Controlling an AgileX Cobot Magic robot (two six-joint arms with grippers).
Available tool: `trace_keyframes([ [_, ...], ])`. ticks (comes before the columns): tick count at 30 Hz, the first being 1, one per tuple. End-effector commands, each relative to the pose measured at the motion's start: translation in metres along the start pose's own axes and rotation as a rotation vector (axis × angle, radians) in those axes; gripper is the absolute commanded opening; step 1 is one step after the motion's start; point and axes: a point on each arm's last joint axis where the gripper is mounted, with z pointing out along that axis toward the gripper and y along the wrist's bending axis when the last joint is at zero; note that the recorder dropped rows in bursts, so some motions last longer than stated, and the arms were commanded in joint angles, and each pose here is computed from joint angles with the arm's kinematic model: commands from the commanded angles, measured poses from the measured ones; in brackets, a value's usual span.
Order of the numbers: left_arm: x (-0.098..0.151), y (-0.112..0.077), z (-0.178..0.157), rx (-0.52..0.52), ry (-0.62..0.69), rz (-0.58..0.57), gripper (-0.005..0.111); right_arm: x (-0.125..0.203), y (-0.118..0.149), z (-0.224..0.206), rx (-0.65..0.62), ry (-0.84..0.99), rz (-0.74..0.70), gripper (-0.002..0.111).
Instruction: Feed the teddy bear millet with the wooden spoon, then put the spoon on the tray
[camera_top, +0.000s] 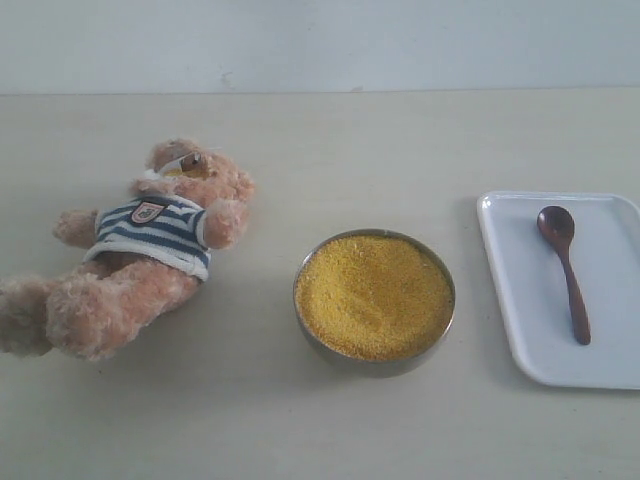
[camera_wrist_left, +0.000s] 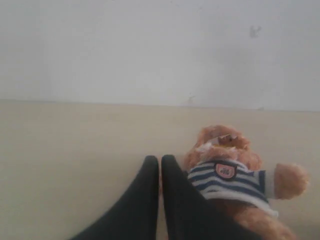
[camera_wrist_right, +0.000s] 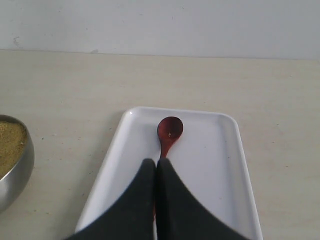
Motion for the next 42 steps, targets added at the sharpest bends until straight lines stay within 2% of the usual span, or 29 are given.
trace_keyframes([
  [1,0.02,0.003,0.007,-0.035,0.04,0.02,0.004,-0.001,0.0,0.0,-0.002,-0.007,-0.007,0.0],
  [5,0.036,0.004,0.011,-0.037,0.088,0.065,0.004,-0.001,0.0,0.0,-0.002,-0.007,-0.007,0.0],
  [10,0.051,0.006,0.014,-0.043,0.134,0.057,0.004,-0.001,0.0,0.0,-0.002,-0.007,-0.007,0.0],
  [19,0.047,0.005,0.014,-0.038,0.089,0.065,0.004,-0.001,0.0,0.0,-0.002,-0.007,-0.007,0.0],
  [42,0.047,0.005,0.014,-0.041,0.09,0.065,0.004,-0.001,0.0,0.0,-0.002,-0.007,-0.007,0.0],
])
